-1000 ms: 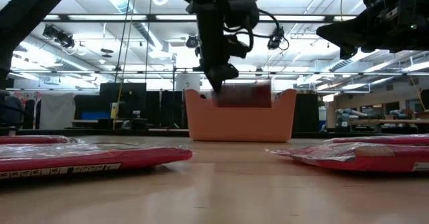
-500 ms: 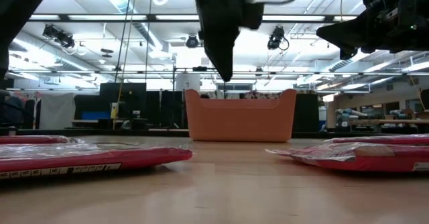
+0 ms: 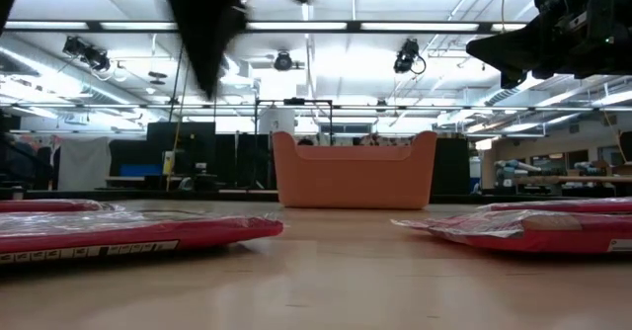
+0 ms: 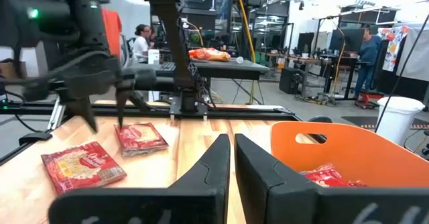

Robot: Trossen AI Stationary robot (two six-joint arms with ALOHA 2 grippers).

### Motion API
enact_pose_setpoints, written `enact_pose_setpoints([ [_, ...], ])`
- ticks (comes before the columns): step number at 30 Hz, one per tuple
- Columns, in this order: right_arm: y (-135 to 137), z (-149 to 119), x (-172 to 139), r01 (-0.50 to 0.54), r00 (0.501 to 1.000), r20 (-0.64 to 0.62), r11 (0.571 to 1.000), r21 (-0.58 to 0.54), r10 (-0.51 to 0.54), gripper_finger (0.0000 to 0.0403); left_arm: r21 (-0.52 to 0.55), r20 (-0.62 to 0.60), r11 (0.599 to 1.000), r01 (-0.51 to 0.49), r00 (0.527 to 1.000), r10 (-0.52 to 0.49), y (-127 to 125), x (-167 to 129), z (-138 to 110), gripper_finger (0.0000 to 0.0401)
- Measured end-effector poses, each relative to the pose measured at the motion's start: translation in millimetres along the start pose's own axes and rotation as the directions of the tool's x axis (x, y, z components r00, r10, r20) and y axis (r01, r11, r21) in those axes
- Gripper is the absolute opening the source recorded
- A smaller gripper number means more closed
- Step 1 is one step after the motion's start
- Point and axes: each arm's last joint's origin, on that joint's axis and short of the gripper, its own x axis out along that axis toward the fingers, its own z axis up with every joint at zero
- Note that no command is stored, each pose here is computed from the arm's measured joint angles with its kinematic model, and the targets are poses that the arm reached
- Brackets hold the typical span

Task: Sort popcorn bags into baskets
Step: Put the red popcorn bag into the orange bin

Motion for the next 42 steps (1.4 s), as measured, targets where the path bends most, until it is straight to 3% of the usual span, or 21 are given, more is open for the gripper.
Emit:
enact_pose_setpoints([
  [5, 0, 0, 0, -0.002, 1.000, 0.001, 1.000, 0.003, 0.002, 0.0027, -0.158, -0.124, 0.971, -0.180, 0.979, 0.162, -20, 2, -44, 0.0187],
  [11, 0, 1, 0, -0.008, 1.000, 0.006, 1.000, 0.027, 0.008, 0.0027, -0.062, -0.182, 0.956, -0.287, 0.945, 0.272, -39, 35, -92, 0.0185],
  [13, 0, 1, 0, -0.016, 1.000, 0.007, 1.000, 0.027, 0.016, 0.0027, -0.033, -0.158, 0.958, -0.286, 0.948, 0.277, -45, 44, -109, 0.0179],
  [17, 0, 1, 0, -0.017, 1.000, 0.007, 1.000, 0.017, 0.017, 0.0027, -0.054, -0.061, 0.979, -0.195, 0.980, 0.192, -53, 38, -143, 0.0166],
  [24, 0, 0, 0, -0.017, 1.000, 0.005, 1.000, 0.013, 0.017, 0.0027, -0.129, 0.164, 0.968, -0.214, 0.958, 0.234, -57, 30, -183, 0.0159],
  [31, 0, 1, 0, -0.016, 1.000, 0.007, 1.000, 0.012, 0.016, 0.0027, -0.137, 0.149, 0.954, -0.268, 0.946, 0.287, -63, 60, -167, 0.0183],
  [37, 0, 0, 0, -0.016, 1.000, 0.005, 1.000, 0.011, 0.016, 0.0027, -0.096, 0.022, 0.941, -0.326, 0.944, 0.329, -61, 86, -150, 0.0190],
  [42, 0, 0, 0, -0.017, 1.000, 0.003, 1.000, 0.011, 0.017, 0.0027, -0.093, -0.004, 0.926, -0.367, 0.930, 0.368, -61, 95, -151, 0.0190],
])
